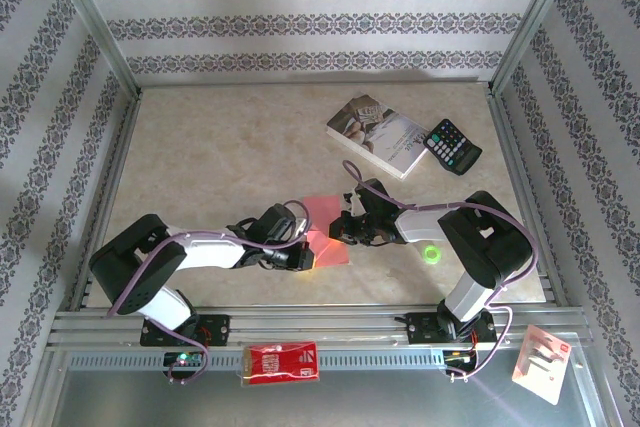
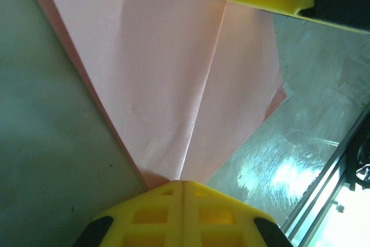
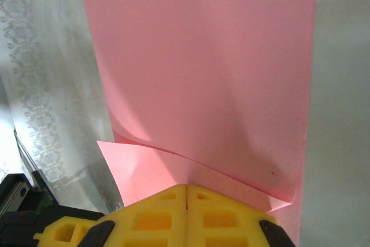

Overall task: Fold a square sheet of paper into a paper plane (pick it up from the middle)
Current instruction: Fold the triangle at the bottom-center of the table.

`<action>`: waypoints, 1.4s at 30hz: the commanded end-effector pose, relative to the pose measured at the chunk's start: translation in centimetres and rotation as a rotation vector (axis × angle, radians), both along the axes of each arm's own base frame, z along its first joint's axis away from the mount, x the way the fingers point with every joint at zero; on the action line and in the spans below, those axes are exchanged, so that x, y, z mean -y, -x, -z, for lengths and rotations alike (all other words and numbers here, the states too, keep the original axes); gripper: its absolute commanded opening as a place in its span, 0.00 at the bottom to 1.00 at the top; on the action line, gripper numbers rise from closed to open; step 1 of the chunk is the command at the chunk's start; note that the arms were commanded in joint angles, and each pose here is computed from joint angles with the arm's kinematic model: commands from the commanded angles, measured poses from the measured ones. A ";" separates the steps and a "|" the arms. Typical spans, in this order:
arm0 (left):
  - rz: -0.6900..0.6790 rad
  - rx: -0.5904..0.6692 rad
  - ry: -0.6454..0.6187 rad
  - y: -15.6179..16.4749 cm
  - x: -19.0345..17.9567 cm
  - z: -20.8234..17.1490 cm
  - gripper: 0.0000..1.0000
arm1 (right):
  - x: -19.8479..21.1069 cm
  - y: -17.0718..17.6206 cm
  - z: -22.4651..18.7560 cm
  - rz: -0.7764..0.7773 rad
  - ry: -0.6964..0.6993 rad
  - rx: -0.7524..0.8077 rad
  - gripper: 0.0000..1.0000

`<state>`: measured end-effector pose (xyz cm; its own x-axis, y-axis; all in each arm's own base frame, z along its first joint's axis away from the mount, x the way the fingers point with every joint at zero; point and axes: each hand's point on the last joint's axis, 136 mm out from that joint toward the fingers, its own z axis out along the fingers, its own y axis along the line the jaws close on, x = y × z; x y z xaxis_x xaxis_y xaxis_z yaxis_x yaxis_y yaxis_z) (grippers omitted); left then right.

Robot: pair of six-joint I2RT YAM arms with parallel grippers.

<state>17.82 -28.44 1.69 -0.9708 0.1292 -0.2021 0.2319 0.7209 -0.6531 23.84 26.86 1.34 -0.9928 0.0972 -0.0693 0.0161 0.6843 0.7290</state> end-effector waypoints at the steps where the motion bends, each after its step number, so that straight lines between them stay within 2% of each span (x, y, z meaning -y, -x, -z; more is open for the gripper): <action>1: 0.009 -0.116 -0.078 2.8 -2.0 2.0 0.00 | 2.9 1.5 4.2 0.056 0.159 -0.098 0.00; 6: 0.023 -0.130 -0.090 3.4 -2.5 1.9 0.00 | 2.9 1.5 4.2 0.055 0.161 -0.100 0.00; 9: 0.050 -0.100 -0.068 3.2 -2.0 0.4 0.00 | 2.9 1.6 4.3 0.051 0.159 -0.103 0.00; 14: -0.016 0.028 0.053 0.0 -0.5 -3.4 0.00 | 2.5 1.4 4.0 0.041 0.147 -0.094 0.00; 17: -0.041 0.065 0.078 -1.8 0.5 -4.5 0.00 | 2.4 1.5 4.0 0.036 0.145 -0.092 0.00; 24: -0.105 0.062 0.022 -5.1 0.3 -2.4 0.00 | 2.1 1.4 3.6 0.030 0.133 -0.085 0.00; 31: -0.121 0.053 0.005 -6.7 0.0 -0.3 0.00 | 1.6 1.1 2.9 0.013 0.115 -0.076 0.01; 34: -0.117 0.037 -0.014 -6.3 -0.3 0.6 0.00 | 1.1 0.8 2.1 0.000 0.098 -0.064 0.02; 42: -0.129 0.003 -0.066 -4.9 -1.9 2.0 0.00 | 1.3 0.0 -3.1 -0.043 0.067 0.047 0.10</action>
<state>23.38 -28.46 1.71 -0.9745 0.0238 -0.2233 0.1686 0.7345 -0.6574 23.66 26.34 2.40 -0.9956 0.0664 -0.0660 0.0013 0.7149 0.6993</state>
